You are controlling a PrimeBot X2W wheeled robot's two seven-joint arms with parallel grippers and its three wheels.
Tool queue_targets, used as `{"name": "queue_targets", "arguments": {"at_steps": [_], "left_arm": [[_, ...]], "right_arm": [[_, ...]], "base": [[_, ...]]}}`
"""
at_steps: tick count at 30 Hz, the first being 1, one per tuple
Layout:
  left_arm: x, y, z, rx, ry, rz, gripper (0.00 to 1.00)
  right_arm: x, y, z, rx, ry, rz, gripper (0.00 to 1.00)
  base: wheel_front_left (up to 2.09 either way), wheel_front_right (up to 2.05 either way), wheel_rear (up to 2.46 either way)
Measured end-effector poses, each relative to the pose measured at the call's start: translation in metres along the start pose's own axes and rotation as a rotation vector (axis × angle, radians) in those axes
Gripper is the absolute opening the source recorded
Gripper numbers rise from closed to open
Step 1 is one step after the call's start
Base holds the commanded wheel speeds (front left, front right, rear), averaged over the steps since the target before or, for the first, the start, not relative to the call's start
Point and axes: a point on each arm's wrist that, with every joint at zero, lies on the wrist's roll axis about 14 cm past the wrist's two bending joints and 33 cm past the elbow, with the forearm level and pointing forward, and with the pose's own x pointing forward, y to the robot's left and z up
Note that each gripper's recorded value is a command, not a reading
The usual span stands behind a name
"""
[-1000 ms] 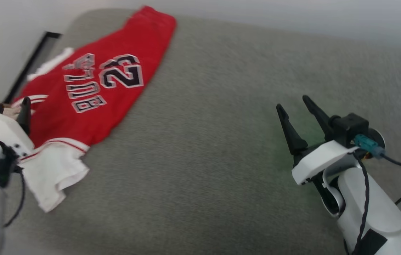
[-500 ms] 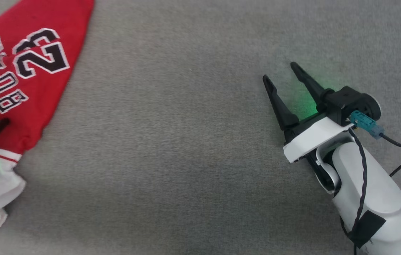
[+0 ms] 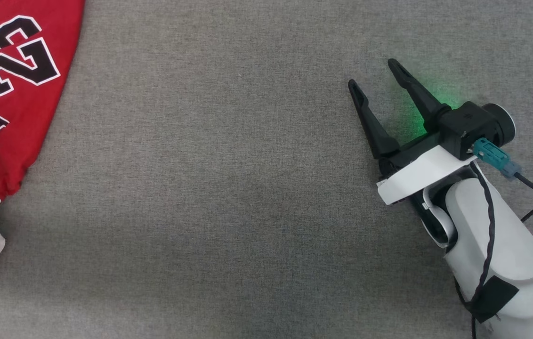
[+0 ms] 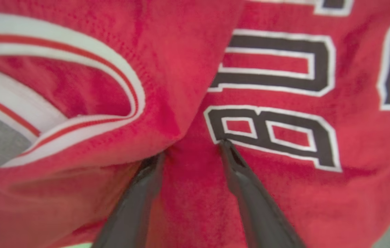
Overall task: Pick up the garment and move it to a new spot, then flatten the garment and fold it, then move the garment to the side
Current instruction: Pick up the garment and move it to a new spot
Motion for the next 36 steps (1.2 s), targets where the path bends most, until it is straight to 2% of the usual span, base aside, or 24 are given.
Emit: {"name": "queue_targets", "arguments": {"at_steps": [9, 13, 14, 17, 21, 26, 34, 35, 36], "left_arm": [[-0.017, -0.009, 0.022, 0.077, -0.198, -0.012, 0.00], [-0.043, -0.015, 0.046, 0.146, -0.356, -0.016, 0.00], [-0.062, -0.017, 0.061, 0.173, -0.432, -0.020, 0.00], [-0.085, -0.028, 0.076, 0.224, -0.509, -0.044, 0.00], [-0.112, -0.068, 0.092, 0.328, -0.596, -0.126, 0.00], [-0.133, -0.135, 0.105, 0.493, -0.669, -0.242, 0.00], [-0.149, -0.281, 0.064, 0.823, -0.640, -0.528, 0.00], [-0.149, -0.281, 0.064, 0.823, -0.640, -0.528, 0.00], [-0.152, -0.300, 0.055, 0.865, -0.634, -0.570, 0.00]], "right_arm": [[-0.007, 0.007, 0.022, -0.004, -0.034, -0.008, 1.00], [-0.017, 0.014, 0.038, 0.004, -0.058, -0.016, 1.00], [-0.022, 0.018, 0.048, 0.002, -0.075, -0.019, 1.00], [-0.029, 0.024, 0.062, 0.008, -0.102, -0.025, 1.00], [-0.041, 0.025, 0.082, 0.014, -0.145, -0.047, 1.00], [-0.059, 0.020, 0.096, 0.031, -0.184, -0.093, 1.00], [-0.097, -0.014, 0.105, 0.069, -0.228, -0.238, 1.00], [-0.097, -0.014, 0.105, 0.069, -0.228, -0.238, 1.00], [-0.102, -0.019, 0.105, 0.075, -0.231, -0.258, 1.00]], "base": [[0.00, 0.00, 0.00], [0.00, 0.00, 0.00], [0.00, 0.00, 0.00], [0.00, 0.00, 0.00], [0.00, 0.00, 0.00], [0.00, 0.00, 0.00], [0.00, 0.00, 0.00], [0.00, 0.00, 0.00], [0.00, 0.00, 0.00]]}}
